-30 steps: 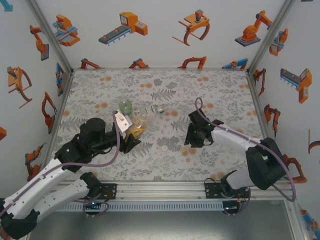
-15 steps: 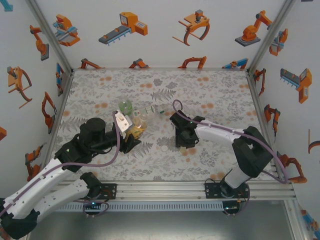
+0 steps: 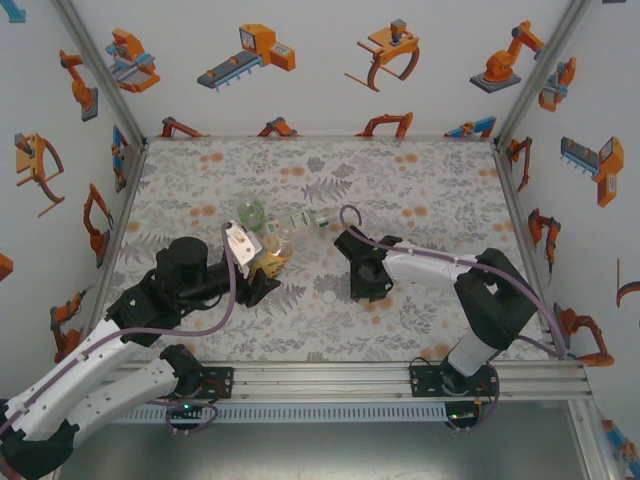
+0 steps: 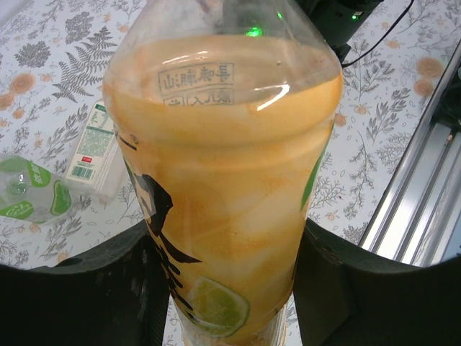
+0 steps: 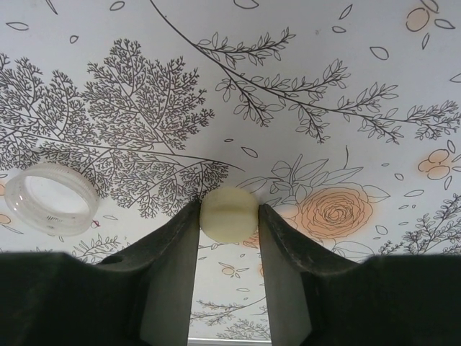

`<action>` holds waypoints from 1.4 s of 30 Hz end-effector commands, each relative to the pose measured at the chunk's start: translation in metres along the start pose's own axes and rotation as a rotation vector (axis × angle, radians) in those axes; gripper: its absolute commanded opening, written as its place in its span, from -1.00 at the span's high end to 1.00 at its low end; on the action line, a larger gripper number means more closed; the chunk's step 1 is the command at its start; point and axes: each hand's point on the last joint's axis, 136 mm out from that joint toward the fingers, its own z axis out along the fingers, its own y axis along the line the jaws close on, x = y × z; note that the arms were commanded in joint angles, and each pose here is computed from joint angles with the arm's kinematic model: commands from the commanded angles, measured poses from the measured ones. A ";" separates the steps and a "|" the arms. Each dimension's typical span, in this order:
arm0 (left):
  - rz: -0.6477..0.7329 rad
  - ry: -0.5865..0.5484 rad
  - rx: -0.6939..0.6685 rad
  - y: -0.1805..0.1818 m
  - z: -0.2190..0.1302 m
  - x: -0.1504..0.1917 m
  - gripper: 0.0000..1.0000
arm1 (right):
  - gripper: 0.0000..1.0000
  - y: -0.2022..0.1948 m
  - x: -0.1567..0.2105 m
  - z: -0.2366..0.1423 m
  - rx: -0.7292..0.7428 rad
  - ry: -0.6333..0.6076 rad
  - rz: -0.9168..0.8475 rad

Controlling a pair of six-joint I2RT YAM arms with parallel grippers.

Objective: Screw on the bottle caps

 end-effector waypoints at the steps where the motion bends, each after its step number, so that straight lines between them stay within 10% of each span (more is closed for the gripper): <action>1: -0.011 -0.030 0.001 0.001 -0.002 -0.005 1.00 | 0.30 -0.007 0.004 0.002 0.039 -0.008 0.005; 9: 0.035 0.021 0.030 -0.004 0.001 0.006 1.00 | 0.46 0.003 -0.006 -0.035 -0.059 -0.068 -0.074; 25: 0.246 0.166 0.472 -0.066 0.005 0.022 1.00 | 0.85 0.085 0.014 -0.259 -0.896 -0.572 -0.765; 42: 0.302 0.319 0.630 -0.095 0.014 0.035 1.00 | 0.96 0.100 0.050 -0.332 -1.060 -0.736 -1.264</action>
